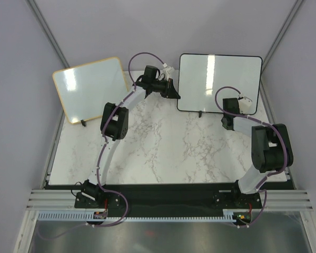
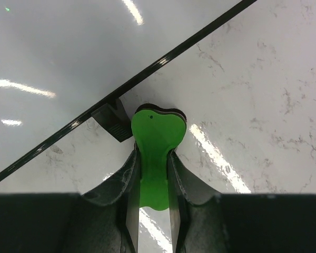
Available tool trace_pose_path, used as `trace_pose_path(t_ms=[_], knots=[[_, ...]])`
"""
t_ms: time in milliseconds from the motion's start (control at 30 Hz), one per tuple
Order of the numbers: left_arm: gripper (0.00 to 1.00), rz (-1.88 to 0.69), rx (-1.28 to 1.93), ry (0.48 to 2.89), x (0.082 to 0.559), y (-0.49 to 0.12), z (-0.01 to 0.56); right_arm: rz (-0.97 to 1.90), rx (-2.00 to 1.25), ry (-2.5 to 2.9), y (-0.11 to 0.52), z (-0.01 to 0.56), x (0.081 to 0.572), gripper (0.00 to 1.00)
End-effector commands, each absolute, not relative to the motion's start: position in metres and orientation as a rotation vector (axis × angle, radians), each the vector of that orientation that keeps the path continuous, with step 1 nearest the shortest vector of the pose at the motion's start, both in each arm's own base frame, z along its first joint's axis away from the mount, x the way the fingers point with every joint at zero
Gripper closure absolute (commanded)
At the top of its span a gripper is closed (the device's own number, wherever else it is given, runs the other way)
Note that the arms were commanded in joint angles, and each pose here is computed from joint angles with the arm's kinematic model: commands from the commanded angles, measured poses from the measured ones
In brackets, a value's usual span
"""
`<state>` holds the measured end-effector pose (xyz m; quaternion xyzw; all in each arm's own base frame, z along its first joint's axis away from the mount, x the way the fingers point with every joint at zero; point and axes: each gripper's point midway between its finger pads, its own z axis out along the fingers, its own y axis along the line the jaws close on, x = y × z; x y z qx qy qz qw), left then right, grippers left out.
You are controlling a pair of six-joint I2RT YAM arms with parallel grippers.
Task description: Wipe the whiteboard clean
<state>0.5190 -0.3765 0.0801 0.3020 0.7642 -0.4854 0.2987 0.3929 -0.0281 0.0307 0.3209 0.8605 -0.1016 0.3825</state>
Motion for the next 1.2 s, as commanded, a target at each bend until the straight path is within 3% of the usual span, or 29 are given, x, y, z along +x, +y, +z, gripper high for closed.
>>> trace_pose_path(t_ms=[0, 133, 300, 467, 567, 767, 867, 1167], knots=[[0.71, -1.225, 0.829, 1.986, 0.523, -0.373, 0.098, -0.197, 0.760, 2.178, -0.014, 0.051, 0.398, 1.00], [0.53, -1.201, 0.778, 1.998, 0.530, -0.373, 0.106, -0.214, 0.761, 2.177, -0.017, 0.049, 0.395, 1.00], [0.52, -1.216, 0.789, 1.982, 0.528, -0.377, 0.112, -0.221, 0.762, 2.189, -0.017, 0.044, 0.393, 1.00], [0.43, -1.220, 0.792, 1.993, 0.526, -0.376, 0.109, -0.205, 0.762, 2.193, -0.015, 0.047, 0.391, 1.00], [0.35, -1.206, 0.784, 2.003, 0.527, -0.374, 0.110, -0.212, 0.763, 2.196, -0.016, 0.046, 0.385, 1.00], [0.07, -1.190, 0.783, 2.014, 0.524, -0.371, 0.119, -0.180, 0.693, 2.227, -0.009, 0.041, 0.390, 1.00], [0.01, -1.159, 0.777, 2.039, 0.522, -0.366, 0.118, -0.151, 0.666, 2.230, -0.003, 0.040, 0.394, 1.00], [0.01, -1.011, 0.825, 2.064, 0.513, -0.342, 0.134, -0.063, 0.564, 2.226, 0.017, 0.045, 0.405, 1.00]])
